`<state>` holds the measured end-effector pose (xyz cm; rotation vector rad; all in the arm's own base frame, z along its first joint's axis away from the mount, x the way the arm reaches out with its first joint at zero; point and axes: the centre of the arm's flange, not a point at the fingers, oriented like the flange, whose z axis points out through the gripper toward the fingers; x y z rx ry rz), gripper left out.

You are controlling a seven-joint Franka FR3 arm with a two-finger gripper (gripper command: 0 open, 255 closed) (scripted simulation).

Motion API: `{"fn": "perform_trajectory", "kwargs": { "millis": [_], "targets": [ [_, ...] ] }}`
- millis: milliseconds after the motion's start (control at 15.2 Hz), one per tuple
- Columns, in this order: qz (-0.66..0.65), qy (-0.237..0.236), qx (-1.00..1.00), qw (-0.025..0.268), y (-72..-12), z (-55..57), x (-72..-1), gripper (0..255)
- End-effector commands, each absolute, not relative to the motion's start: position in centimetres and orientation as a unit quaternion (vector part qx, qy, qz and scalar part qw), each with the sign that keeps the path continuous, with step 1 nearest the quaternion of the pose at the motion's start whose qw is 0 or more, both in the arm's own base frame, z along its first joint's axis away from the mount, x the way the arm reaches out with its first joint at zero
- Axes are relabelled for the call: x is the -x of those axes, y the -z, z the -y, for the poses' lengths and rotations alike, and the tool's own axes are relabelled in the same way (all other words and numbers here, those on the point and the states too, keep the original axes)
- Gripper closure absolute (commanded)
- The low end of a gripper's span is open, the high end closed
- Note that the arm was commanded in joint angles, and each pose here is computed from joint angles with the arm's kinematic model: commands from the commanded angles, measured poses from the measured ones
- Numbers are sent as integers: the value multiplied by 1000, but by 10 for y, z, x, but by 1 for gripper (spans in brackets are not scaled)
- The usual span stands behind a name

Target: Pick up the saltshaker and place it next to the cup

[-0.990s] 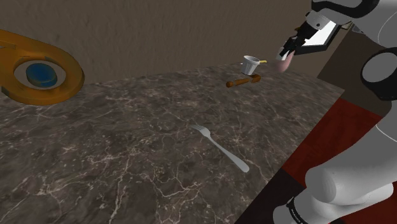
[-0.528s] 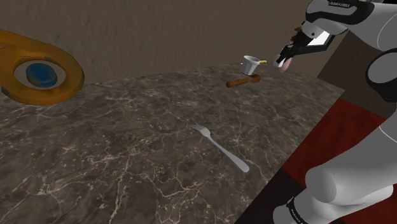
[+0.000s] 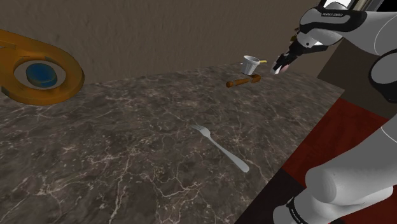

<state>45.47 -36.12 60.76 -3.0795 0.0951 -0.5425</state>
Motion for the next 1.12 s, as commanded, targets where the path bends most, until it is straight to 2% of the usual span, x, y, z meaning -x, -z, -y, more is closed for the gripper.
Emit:
{"fn": "perform_trajectory", "kwargs": {
  "millis": [0,330,792,858,1056],
  "targets": [
    [-30,174,984,6,-597,361,-456,255],
    [-30,174,984,6,-574,361,-456,255],
    [-30,174,984,6,-574,361,-456,255],
    [-30,174,984,6,-574,361,-456,0],
    [-30,174,984,6,-574,361,-456,0]
  ]
}}
